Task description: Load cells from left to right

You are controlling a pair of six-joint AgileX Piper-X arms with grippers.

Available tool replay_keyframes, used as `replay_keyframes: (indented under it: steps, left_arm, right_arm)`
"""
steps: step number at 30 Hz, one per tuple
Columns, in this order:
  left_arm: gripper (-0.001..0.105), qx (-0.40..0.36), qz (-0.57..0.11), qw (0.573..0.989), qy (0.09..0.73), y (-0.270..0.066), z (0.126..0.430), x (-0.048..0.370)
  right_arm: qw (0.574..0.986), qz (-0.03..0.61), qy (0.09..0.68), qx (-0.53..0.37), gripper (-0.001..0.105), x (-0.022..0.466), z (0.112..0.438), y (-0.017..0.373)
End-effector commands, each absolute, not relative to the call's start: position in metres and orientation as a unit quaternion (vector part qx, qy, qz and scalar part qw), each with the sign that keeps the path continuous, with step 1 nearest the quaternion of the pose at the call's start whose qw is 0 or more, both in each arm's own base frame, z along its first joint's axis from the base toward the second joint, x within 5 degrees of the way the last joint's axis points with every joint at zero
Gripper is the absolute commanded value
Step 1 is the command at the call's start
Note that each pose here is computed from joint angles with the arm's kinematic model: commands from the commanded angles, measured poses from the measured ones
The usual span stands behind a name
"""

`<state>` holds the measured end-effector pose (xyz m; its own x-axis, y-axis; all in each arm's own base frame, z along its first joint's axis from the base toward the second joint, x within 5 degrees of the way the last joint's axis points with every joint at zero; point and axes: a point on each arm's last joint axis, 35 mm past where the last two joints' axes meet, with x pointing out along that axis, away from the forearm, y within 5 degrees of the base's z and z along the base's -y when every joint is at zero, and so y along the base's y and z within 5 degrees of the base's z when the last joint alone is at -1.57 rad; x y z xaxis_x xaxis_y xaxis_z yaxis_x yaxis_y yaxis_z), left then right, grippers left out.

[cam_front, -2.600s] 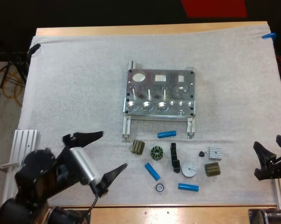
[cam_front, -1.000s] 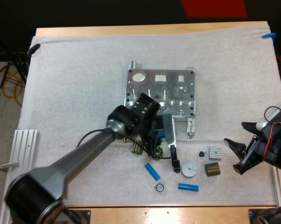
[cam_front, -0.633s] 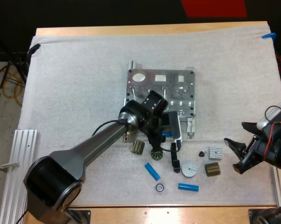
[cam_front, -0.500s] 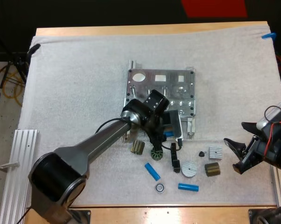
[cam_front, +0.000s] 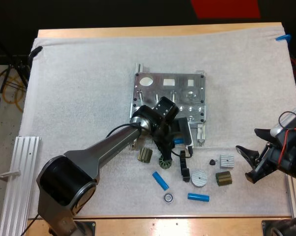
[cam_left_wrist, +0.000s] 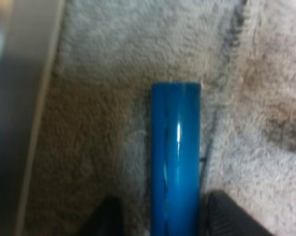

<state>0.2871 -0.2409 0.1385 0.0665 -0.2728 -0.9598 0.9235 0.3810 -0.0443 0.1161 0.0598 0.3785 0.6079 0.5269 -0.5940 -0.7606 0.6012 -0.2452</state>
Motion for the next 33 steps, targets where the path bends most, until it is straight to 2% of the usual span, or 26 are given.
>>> replay_keyframes:
  steps: [1, 6, 8, 12, 13, 17, 24, 33]
  left_arm:
    - [0.040, 0.326, -0.448, 0.656, 0.513, -0.241, 0.137, 0.287]
    - [0.039, 0.329, -0.444, 0.656, 0.513, -0.241, 0.137, 0.288]
    - [0.033, 0.329, -0.444, 0.656, 0.513, -0.241, 0.138, 0.288]
    - [0.002, 0.331, -0.442, 0.652, 0.519, -0.243, 0.147, 0.291]
    - [0.000, 0.331, -0.442, 0.650, 0.522, -0.244, 0.151, 0.292]
    - [0.000, 0.332, -0.441, 0.646, 0.527, -0.245, 0.170, 0.293]
    - [0.000, 0.324, -0.451, 0.678, 0.482, -0.231, 0.236, 0.276]
    - [0.000, 0.318, -0.455, 0.719, 0.418, -0.194, 0.319, 0.229]
  right_arm:
    - [0.865, 0.372, 0.230, -0.244, 0.059, 0.115, 0.383, 0.060]
    - [0.865, 0.372, 0.230, -0.244, 0.059, 0.115, 0.383, 0.060]
    - [0.865, 0.372, 0.230, -0.244, 0.059, 0.115, 0.383, 0.060]
    - [0.866, 0.371, 0.232, -0.241, 0.059, 0.115, 0.383, 0.060]
    - [0.869, 0.369, 0.236, -0.232, 0.059, 0.115, 0.383, 0.060]
    - [0.878, 0.357, 0.258, -0.187, 0.059, 0.117, 0.382, 0.060]
    - [0.883, 0.339, 0.303, -0.111, 0.059, 0.126, 0.377, 0.065]
    - [0.860, 0.397, 0.314, -0.056, 0.059, 0.136, 0.374, 0.075]
